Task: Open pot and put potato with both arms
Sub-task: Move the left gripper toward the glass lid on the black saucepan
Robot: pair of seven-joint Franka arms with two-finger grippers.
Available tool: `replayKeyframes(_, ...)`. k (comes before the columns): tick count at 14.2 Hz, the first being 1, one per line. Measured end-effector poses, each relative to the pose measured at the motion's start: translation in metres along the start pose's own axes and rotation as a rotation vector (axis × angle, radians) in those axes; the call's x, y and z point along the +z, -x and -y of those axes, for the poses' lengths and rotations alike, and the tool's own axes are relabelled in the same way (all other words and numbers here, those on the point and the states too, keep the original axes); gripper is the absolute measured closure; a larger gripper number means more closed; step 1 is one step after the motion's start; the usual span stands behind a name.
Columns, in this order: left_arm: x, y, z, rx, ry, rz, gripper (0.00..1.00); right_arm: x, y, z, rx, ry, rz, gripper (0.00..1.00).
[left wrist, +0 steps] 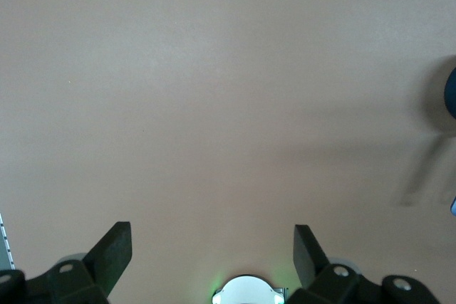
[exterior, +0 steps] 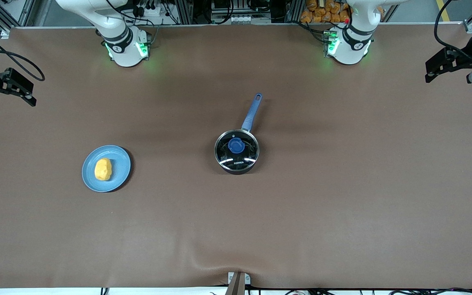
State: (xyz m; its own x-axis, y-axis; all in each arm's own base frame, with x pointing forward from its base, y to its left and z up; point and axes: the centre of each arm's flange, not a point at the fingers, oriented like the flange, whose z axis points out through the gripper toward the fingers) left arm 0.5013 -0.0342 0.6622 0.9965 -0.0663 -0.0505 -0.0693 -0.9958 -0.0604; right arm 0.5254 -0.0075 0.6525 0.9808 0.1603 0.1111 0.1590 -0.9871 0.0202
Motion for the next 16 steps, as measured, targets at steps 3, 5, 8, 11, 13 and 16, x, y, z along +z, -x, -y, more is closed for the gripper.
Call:
replayKeyframes(3,0.006,-0.006,-0.004,0.006,0.035,0.006,0.0,-0.006,0.008,0.001,0.0,-0.009,0.053,0.0)
replayKeyframes(5,0.012,-0.014,-0.005,0.009,0.043,0.014,0.0,-0.012,0.009,0.006,-0.009,-0.009,0.052,0.0)
replayKeyframes(8,0.037,-0.045,-0.024,0.042,0.135,0.047,0.0,-0.018,0.009,0.023,-0.04,-0.011,0.061,0.0)
replayKeyframes(11,0.075,-0.085,-0.068,0.105,0.22,0.057,0.0,-0.019,0.008,0.029,-0.05,-0.011,0.059,0.0)
replayKeyframes(13,0.087,-0.096,-0.1,0.108,0.228,0.057,0.0,-0.027,0.005,0.026,-0.047,-0.006,0.019,0.0)
replayKeyframes(16,0.1,-0.097,-0.173,0.004,0.225,0.068,0.0,-0.033,0.004,0.027,-0.049,-0.003,0.003,0.0)
